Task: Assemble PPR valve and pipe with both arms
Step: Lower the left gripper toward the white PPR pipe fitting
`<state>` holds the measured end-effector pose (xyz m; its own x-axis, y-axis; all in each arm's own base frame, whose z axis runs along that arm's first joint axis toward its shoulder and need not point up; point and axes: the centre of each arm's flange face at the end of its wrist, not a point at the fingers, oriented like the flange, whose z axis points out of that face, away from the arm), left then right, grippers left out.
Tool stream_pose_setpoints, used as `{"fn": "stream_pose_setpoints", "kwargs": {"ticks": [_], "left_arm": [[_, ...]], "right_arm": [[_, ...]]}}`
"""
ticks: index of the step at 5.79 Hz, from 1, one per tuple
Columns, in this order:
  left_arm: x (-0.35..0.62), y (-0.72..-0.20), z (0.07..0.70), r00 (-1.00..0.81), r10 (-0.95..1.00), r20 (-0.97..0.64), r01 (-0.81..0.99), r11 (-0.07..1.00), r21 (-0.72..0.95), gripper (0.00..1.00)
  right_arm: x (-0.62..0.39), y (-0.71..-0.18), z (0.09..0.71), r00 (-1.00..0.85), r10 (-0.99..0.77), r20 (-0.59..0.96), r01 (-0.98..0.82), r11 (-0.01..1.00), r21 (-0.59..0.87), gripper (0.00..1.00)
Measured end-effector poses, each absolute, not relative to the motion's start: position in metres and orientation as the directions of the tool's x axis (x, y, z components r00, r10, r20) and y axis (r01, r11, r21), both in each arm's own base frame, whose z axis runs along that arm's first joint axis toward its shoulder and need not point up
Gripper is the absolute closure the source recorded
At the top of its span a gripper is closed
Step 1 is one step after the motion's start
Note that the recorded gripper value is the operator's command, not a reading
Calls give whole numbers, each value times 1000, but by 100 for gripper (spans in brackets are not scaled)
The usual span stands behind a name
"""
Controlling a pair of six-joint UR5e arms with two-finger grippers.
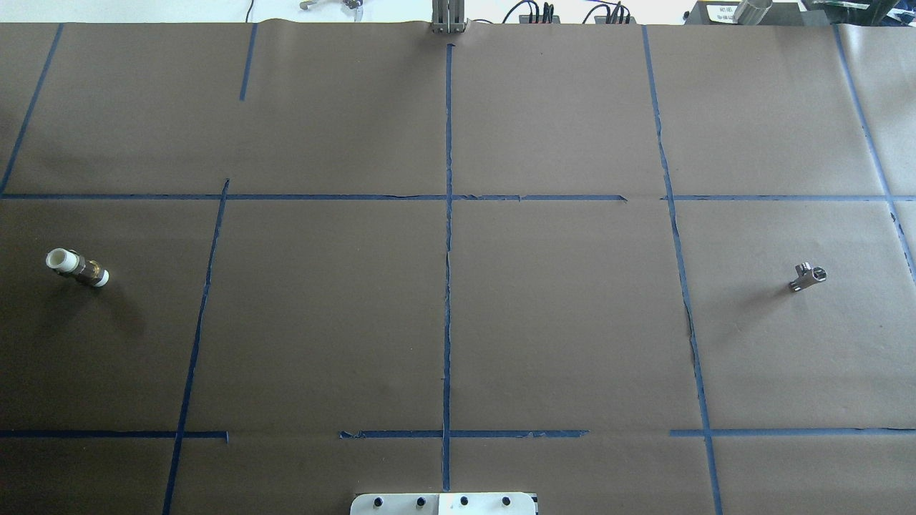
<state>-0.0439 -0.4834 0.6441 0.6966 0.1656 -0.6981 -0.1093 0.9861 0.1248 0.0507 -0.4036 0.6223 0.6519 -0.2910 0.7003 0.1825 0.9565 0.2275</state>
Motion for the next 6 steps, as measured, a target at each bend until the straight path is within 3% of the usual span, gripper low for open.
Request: {"fn": "stream_pose_setpoints", "kwargs": {"ticks": [6], "left_arm": [[-37, -483, 635, 678, 138, -722, -82, 990, 112, 0]], "right_arm": [[50, -413, 616, 666, -288, 688, 187, 958, 219, 0]]}}
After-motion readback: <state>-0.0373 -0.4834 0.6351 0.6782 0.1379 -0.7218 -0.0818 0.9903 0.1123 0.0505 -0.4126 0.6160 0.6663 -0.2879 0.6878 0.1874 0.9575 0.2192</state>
